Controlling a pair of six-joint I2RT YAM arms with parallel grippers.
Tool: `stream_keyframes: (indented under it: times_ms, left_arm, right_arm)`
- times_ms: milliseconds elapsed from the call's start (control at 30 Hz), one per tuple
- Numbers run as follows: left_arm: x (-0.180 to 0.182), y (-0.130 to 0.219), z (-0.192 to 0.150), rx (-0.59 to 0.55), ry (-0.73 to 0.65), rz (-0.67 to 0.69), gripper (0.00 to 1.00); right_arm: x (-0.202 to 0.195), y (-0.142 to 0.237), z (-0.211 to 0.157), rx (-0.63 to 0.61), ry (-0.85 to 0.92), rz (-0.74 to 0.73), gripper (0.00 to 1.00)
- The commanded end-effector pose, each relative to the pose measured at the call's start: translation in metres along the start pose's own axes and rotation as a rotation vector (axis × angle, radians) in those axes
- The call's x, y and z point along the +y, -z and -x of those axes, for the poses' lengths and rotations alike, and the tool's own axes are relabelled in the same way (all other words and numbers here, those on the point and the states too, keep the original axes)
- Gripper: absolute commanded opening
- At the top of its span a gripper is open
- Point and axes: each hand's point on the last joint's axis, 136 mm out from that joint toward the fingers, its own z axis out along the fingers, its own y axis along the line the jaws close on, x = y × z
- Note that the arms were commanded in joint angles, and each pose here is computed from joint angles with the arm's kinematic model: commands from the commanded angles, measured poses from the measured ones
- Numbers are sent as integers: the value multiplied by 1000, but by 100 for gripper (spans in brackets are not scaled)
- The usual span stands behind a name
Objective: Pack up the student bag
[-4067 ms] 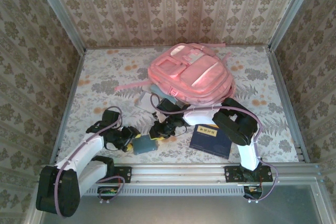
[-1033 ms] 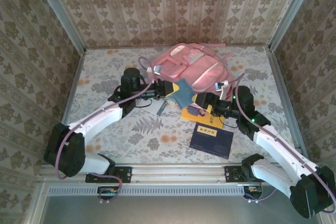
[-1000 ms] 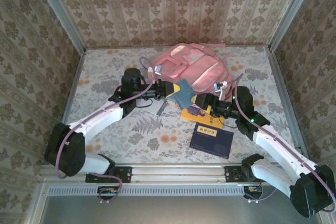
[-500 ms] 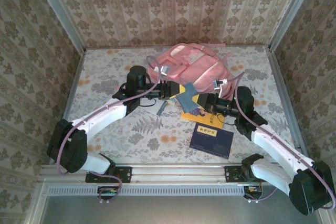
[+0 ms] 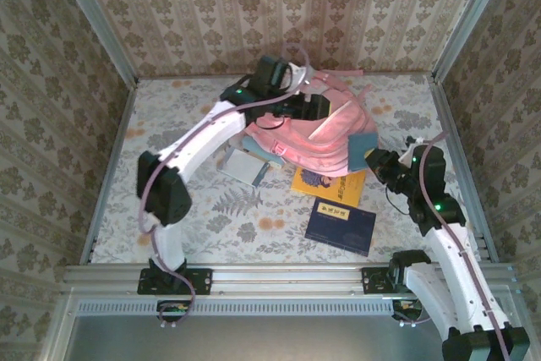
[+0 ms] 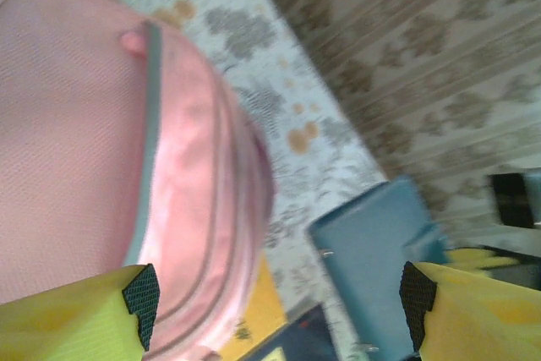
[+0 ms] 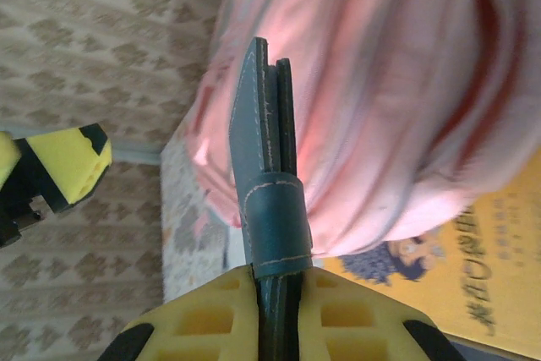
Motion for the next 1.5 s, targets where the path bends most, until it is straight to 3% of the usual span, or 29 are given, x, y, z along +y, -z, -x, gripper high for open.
stream_keyframes:
  times_ms: [0, 133, 600, 767, 1000, 1100, 1200, 1300, 1400, 1467]
  left_arm:
    - [34, -12, -15, 100, -42, 180, 78]
    - [51, -27, -3, 103, -69, 238, 77]
    - [46, -82, -23, 194, 43, 24, 62]
    - [38, -89, -29, 207, 54, -26, 54]
    - [38, -98, -36, 218, 60, -56, 35]
    - [41, -103, -40, 228, 66, -52, 34]
    - [49, -109, -44, 237, 66, -28, 42]
    - [57, -114, -47, 244, 64, -3, 43]
    - [57, -119, -48, 251, 54, -6, 40]
    - [56, -122, -49, 257, 45, -5, 32]
  right_arm:
    - [-15, 11, 5, -32, 14, -83, 13]
    - [-17, 14, 7, -35, 23, -88, 13]
    - [-21, 20, 18, -38, -22, -57, 14]
    - [-27, 15, 16, -23, -56, -42, 13]
    - [-32, 9, 14, -10, -81, -32, 13]
    - [-32, 8, 13, -7, -83, -28, 13]
    - [-33, 7, 13, -4, -90, -28, 13]
    - [-33, 6, 12, 1, -98, -22, 13]
    - [-33, 6, 11, 5, -99, -20, 13]
    - [-33, 7, 11, 4, -96, -22, 13]
